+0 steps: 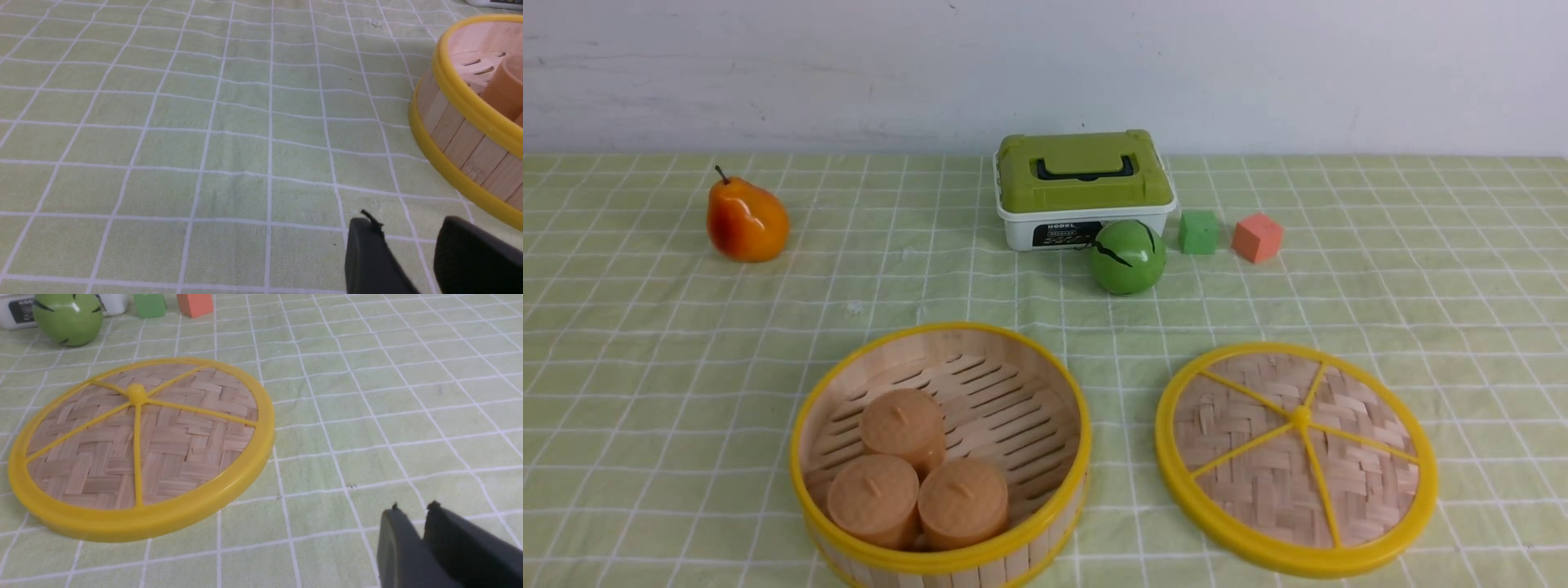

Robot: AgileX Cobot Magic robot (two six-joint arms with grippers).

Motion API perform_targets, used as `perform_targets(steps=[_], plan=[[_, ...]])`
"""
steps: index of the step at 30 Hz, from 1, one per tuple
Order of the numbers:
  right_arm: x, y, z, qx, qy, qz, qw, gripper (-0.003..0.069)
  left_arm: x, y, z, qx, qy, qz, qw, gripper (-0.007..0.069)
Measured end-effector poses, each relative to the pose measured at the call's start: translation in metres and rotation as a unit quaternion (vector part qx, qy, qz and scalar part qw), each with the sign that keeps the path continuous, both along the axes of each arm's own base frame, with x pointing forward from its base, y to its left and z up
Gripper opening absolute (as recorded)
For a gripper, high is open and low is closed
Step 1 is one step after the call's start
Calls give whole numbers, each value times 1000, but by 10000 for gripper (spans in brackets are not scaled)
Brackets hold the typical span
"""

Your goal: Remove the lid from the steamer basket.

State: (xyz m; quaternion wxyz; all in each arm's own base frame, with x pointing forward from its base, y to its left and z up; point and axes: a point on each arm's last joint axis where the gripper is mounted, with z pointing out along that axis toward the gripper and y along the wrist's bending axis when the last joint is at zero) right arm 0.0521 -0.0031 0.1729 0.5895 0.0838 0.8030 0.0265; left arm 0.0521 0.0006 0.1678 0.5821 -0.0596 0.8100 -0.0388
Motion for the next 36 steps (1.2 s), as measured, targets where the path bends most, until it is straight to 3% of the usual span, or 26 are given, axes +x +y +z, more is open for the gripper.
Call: perform_targets(steps=[36], plan=[[0,0,0,0,0,0,1000,111,0,0,0,0,0,0,1000,239]])
